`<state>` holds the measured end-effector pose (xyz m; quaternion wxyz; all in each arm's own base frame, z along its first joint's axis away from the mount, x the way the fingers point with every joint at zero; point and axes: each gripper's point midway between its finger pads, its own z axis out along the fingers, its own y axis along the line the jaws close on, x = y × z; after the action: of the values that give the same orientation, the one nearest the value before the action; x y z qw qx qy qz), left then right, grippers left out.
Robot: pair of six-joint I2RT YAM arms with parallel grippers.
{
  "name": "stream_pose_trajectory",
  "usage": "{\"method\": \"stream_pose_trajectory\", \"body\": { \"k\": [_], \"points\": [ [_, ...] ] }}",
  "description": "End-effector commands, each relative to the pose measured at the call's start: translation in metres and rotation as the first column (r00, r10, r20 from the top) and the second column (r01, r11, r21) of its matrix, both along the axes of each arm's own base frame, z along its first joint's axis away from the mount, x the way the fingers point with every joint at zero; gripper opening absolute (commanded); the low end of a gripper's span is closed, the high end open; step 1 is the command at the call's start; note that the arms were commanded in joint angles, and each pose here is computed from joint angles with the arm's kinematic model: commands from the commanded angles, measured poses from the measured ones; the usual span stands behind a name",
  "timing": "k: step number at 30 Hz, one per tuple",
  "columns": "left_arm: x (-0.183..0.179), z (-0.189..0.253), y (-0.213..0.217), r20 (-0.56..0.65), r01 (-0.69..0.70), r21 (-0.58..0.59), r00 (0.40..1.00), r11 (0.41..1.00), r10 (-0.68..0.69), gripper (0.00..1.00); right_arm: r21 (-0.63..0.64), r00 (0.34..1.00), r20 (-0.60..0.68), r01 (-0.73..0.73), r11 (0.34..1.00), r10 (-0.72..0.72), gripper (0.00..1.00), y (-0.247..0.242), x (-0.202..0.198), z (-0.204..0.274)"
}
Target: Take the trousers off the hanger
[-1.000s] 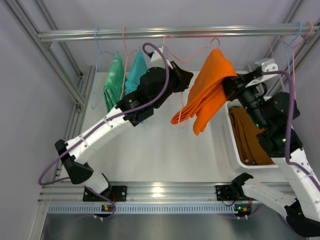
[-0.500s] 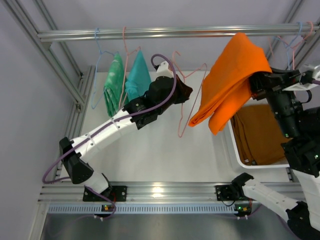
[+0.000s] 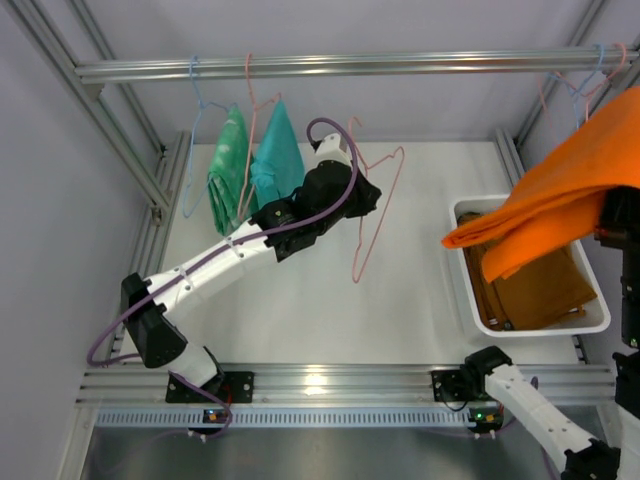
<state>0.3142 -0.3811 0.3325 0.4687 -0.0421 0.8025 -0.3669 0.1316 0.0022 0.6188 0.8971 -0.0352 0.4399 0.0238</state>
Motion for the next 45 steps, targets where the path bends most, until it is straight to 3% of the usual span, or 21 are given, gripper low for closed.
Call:
{"method": "stream_pose_trajectory", "body": {
  "k": [1, 9, 13, 14, 24, 33, 38, 39, 41, 42, 43, 44, 45],
  "points": [
    [-0.004, 0.027, 0.008, 0.056, 0.006, -0.037, 0.998, 0.999, -0.004, 0.0, 0.009, 0.975, 0.075, 0.209, 0.978, -0.209, 0.0, -0.043, -0.036, 0.004],
    [-0.005, 0.037, 0.009, 0.077, 0.015, -0.04, 0.997, 0.999, -0.012, 0.0, -0.084, 0.873, -0.099, 0.471, 0.878, -0.478, 0.0, -0.084, -0.043, -0.067],
    [-0.006, 0.043, 0.013, 0.084, 0.006, -0.046, 0.996, 0.999, -0.002, 0.0, -0.187, 0.732, -0.219, 0.617, 0.764, -0.645, 0.0, -0.107, -0.031, -0.118],
    [-0.007, 0.045, 0.014, 0.088, 0.007, -0.049, 0.996, 0.999, -0.002, 0.0, -0.19, 0.723, -0.215, 0.629, 0.754, -0.657, 0.0, -0.11, -0.037, -0.124],
    [-0.008, 0.043, 0.017, 0.083, 0.005, -0.04, 0.997, 0.999, -0.002, 0.0, -0.356, 0.632, -0.278, 0.631, 0.689, -0.723, 0.0, -0.115, -0.028, -0.199],
    [-0.01, 0.051, 0.01, 0.088, 0.034, -0.058, 0.996, 0.998, -0.028, 0.0, -0.572, 0.561, -0.341, 0.513, 0.64, -0.754, 0.0, -0.095, 0.068, -0.287],
    [-0.013, 0.065, 0.006, 0.114, 0.064, -0.085, 0.992, 0.994, -0.054, 0.0, -0.605, 0.582, -0.403, 0.409, 0.683, -0.706, 0.0, -0.075, 0.125, -0.318],
    [-0.014, 0.069, 0.006, 0.122, 0.071, -0.092, 0.991, 0.993, -0.059, 0.0, -0.576, 0.615, -0.411, 0.397, 0.715, -0.673, 0.0, -0.069, 0.135, -0.315],
    [-0.016, 0.074, 0.004, 0.138, 0.089, -0.098, 0.988, 0.991, -0.075, 0.0, -0.588, 0.585, -0.465, 0.356, 0.726, -0.664, 0.0, -0.073, 0.157, -0.332],
    [-0.016, 0.075, 0.004, 0.143, 0.093, -0.099, 0.987, 0.991, -0.078, 0.0, -0.556, 0.624, -0.498, 0.303, 0.774, -0.602, 0.0, -0.065, 0.169, -0.333],
    [-0.017, 0.077, 0.005, 0.149, 0.095, -0.1, 0.986, 0.99, -0.08, 0.0, -0.545, 0.599, -0.533, 0.297, 0.784, -0.598, 0.0, -0.077, 0.174, -0.341],
    [-0.016, 0.076, 0.005, 0.156, 0.098, -0.09, 0.984, 0.991, -0.083, 0.0, -0.542, 0.557, -0.599, 0.248, 0.803, -0.576, 0.07, -0.083, 0.182, -0.362],
    [-0.016, 0.077, 0.006, 0.159, 0.094, -0.088, 0.984, 0.992, -0.079, 0.0, -0.498, 0.606, -0.634, 0.156, 0.853, -0.48, 0.11, -0.07, 0.191, -0.361]
  ]
}}
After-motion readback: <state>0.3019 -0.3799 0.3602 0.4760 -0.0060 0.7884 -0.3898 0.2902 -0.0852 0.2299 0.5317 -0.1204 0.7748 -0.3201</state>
